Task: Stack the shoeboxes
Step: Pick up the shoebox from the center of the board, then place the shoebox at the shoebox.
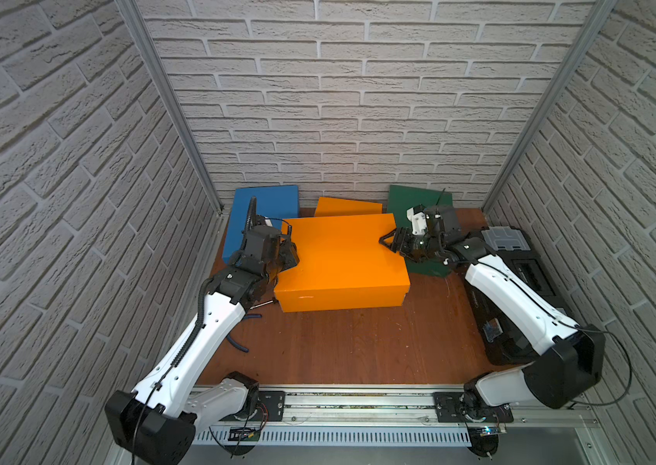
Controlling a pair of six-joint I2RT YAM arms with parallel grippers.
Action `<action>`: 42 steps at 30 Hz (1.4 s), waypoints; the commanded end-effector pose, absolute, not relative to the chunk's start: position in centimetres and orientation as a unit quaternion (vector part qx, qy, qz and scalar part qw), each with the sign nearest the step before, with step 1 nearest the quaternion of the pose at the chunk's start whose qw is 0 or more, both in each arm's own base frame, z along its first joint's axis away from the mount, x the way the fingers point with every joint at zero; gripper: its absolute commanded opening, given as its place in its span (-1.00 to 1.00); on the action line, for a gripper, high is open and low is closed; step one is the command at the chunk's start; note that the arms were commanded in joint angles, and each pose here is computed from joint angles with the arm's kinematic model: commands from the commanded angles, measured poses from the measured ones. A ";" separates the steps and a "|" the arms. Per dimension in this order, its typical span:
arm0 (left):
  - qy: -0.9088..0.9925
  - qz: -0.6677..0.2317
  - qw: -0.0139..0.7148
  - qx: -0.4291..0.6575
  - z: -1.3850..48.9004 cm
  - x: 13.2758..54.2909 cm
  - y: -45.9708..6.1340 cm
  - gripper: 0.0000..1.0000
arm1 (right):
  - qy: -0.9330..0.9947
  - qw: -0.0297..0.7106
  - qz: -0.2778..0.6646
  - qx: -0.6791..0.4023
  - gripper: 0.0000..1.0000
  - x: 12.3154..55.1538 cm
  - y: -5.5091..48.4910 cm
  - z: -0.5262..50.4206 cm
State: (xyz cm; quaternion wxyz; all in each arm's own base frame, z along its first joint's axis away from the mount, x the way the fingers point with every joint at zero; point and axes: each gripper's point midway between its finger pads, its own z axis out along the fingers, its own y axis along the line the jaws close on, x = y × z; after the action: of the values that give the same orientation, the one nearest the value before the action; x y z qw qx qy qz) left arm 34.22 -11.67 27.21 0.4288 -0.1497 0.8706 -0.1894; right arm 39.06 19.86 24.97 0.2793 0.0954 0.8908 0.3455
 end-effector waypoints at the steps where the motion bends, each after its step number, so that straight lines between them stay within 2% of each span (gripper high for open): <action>1: 0.781 -0.399 0.479 -0.047 36.3 37.1 -19.1 0.03 | 0.869 0.259 0.421 0.012 -0.27 40.4 24.7 25.9; 5: 0.779 -0.405 0.476 -0.048 35.9 40.8 -19.3 0.00 | 0.863 0.260 0.430 0.037 -0.27 44.8 24.0 24.8; 15: 0.781 -0.433 0.442 -0.084 32.1 46.5 -19.1 -0.01 | 0.866 0.252 0.424 0.081 0.14 51.6 22.5 21.1; 21: 0.782 -0.437 0.434 -0.100 30.8 47.3 -18.2 -0.01 | 0.876 0.266 0.392 0.089 0.66 52.8 20.9 20.6; 33: 0.775 -0.438 0.443 -0.102 31.8 46.9 -17.6 0.05 | 0.872 0.298 0.381 0.072 0.86 52.9 19.5 23.8; 35: 0.772 -0.440 0.447 -0.099 32.4 46.6 -17.5 0.10 | 0.872 0.303 0.379 0.068 0.89 52.8 19.3 24.4; 37: 0.770 -0.438 0.453 -0.096 33.2 46.3 -17.4 0.26 | 0.873 0.307 0.374 0.069 0.95 52.8 18.9 24.8; 38: 0.770 -0.434 0.457 -0.095 33.5 46.1 -17.2 0.49 | 0.874 0.308 0.369 0.072 1.00 52.9 18.6 24.8; 39: 0.771 -0.428 0.461 -0.096 33.7 45.9 -17.0 0.63 | 0.870 0.323 0.366 0.071 1.00 52.5 18.1 26.5; 42: 0.774 -0.410 0.470 -0.106 33.6 45.6 -16.1 0.74 | 0.869 0.339 0.350 0.081 1.00 52.6 16.9 27.5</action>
State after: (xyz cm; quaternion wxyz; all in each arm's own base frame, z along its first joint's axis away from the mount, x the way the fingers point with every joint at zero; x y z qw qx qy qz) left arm 47.34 -14.52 29.81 0.4497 -0.1478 0.7966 -0.3759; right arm 53.66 16.77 23.76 0.3120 0.0989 0.8783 0.3486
